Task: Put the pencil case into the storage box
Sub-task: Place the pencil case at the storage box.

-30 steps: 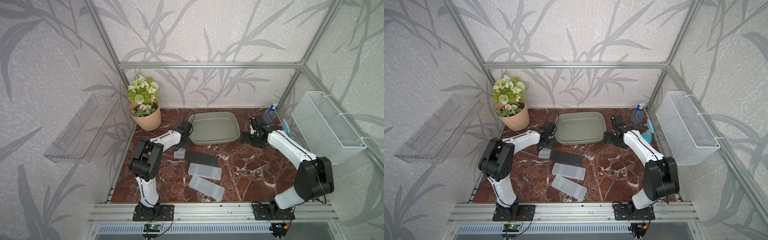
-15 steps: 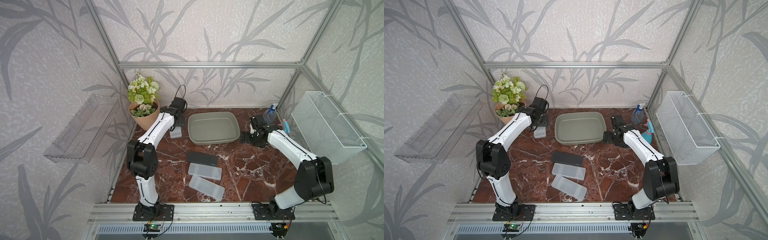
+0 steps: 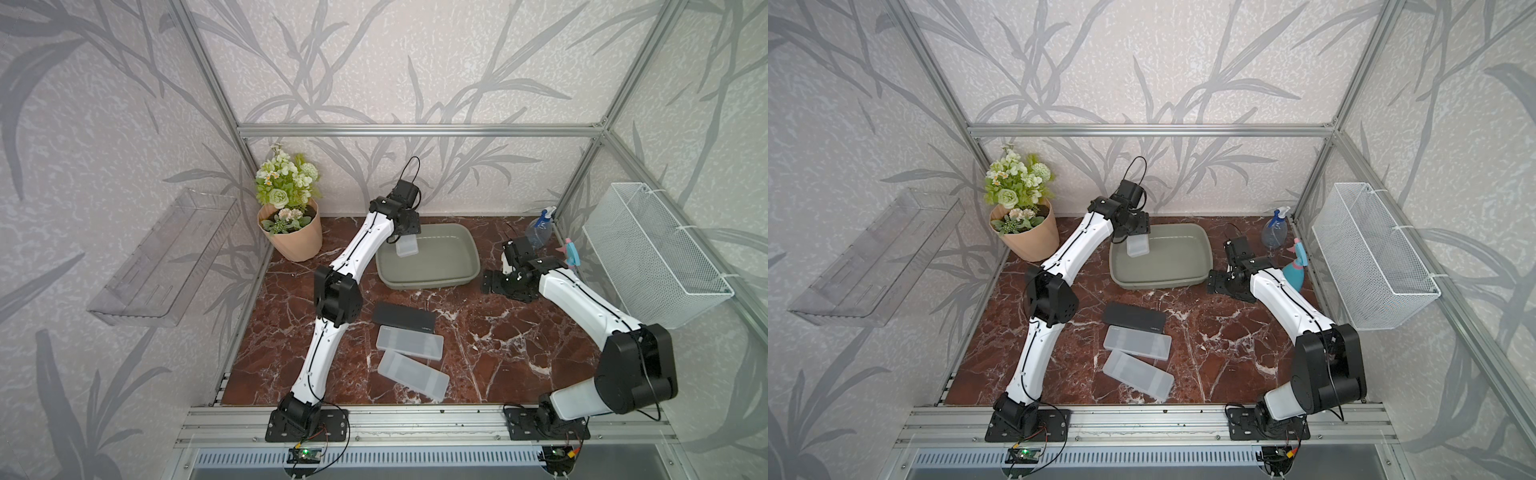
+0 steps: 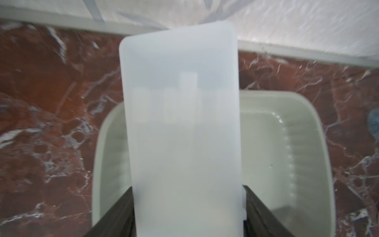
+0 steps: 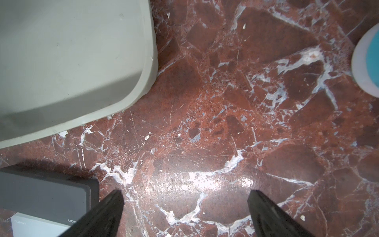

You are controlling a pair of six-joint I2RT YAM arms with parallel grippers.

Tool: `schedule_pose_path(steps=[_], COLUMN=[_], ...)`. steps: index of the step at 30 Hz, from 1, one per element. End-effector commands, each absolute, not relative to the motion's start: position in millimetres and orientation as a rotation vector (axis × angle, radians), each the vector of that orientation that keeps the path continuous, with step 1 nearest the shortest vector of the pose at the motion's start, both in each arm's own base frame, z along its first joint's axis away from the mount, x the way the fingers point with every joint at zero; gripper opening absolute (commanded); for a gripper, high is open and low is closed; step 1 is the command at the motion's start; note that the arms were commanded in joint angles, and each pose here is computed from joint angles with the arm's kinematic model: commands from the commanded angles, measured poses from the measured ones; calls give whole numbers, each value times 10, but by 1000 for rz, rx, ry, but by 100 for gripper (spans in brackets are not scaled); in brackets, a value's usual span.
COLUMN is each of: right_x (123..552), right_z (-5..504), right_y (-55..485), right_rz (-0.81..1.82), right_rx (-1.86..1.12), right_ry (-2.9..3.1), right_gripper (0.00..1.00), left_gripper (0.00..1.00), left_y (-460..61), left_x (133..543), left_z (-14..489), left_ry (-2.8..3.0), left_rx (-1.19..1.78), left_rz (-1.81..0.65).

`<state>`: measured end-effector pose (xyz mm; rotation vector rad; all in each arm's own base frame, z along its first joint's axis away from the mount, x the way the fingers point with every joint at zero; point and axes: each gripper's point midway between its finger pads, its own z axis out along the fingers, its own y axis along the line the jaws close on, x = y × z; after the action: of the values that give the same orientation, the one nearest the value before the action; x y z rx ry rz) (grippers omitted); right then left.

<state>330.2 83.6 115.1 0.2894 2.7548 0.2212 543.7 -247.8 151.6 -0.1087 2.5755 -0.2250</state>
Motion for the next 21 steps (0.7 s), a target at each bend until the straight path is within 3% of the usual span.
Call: schedule_pose_path(steps=[1, 21], right_x=[3256, 3356], right_z=[1177, 1113], right_y=[857, 873], right_rz=[250, 233], right_rx=[313, 324], right_ry=[2741, 2766], right_gripper=[99, 99], left_gripper=[60, 62], left_y=[-2448, -2139], left_x=[5482, 5215], left_z=[1436, 494], left_ry=[2591, 2815], left_rx=[-131, -34], left_rz=[-255, 37])
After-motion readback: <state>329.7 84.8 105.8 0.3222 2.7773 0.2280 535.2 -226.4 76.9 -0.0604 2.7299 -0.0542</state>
